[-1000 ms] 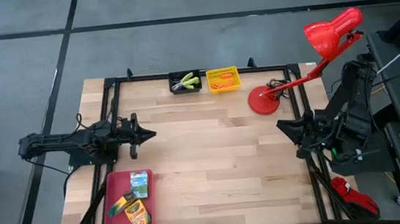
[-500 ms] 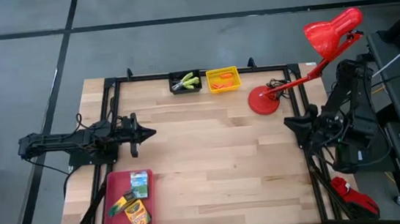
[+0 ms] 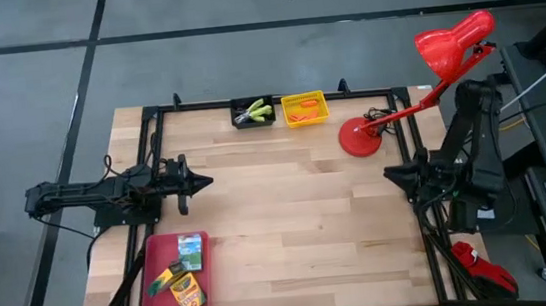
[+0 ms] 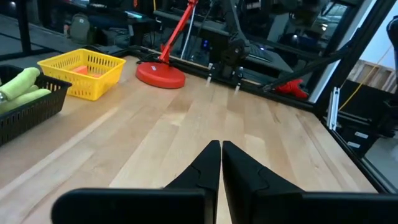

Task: Pick & Place School Supplies
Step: Return to Home Position

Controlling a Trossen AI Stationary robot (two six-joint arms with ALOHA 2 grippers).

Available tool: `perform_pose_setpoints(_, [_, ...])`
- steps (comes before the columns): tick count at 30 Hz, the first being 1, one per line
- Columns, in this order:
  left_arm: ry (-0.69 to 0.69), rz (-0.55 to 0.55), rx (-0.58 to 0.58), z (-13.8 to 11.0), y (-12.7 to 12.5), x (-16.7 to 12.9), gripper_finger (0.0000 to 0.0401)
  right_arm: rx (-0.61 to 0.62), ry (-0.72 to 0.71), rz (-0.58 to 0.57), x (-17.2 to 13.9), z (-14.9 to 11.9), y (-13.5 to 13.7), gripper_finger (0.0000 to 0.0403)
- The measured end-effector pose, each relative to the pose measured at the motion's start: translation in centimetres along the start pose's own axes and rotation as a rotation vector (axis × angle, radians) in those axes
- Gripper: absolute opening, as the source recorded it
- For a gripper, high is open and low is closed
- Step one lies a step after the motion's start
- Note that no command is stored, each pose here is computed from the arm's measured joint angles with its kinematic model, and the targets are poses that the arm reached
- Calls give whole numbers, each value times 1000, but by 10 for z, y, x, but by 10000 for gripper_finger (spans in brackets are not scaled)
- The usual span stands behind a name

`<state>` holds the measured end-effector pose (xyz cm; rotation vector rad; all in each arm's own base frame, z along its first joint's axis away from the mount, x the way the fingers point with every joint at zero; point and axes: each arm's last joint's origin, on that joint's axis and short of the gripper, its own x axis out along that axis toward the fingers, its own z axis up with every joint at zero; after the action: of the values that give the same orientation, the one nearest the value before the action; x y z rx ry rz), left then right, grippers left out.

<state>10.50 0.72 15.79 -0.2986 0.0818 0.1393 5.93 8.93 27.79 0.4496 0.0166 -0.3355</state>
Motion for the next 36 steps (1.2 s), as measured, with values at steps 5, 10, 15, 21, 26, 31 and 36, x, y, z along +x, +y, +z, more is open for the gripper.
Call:
perform_pose_setpoints(5, [0,0,0,0,0,0,9,64,26,105,-9,-24,-3,85])
perform_pose_setpoints(10, [0,0,0,0,0,0,10,11,94,107,-10,-40,1,85])
perform_pose_setpoints(15, [0,0,0,0,0,0,12,-53,128,92,-1,-37,1,85])
perform_pose_setpoints(21, [0,0,0,0,0,0,8,-153,233,150,21,-44,-1,85])
perform_pose_setpoints(26, [0,0,-1,0,0,0,12,-127,203,385,45,-54,-4,84])
perform_pose_setpoints(31, [0,0,-1,0,0,0,10,-148,182,510,68,-60,-20,84])
perform_pose_setpoints(36, [0,0,0,0,0,0,9,-211,194,606,85,-53,-35,84])
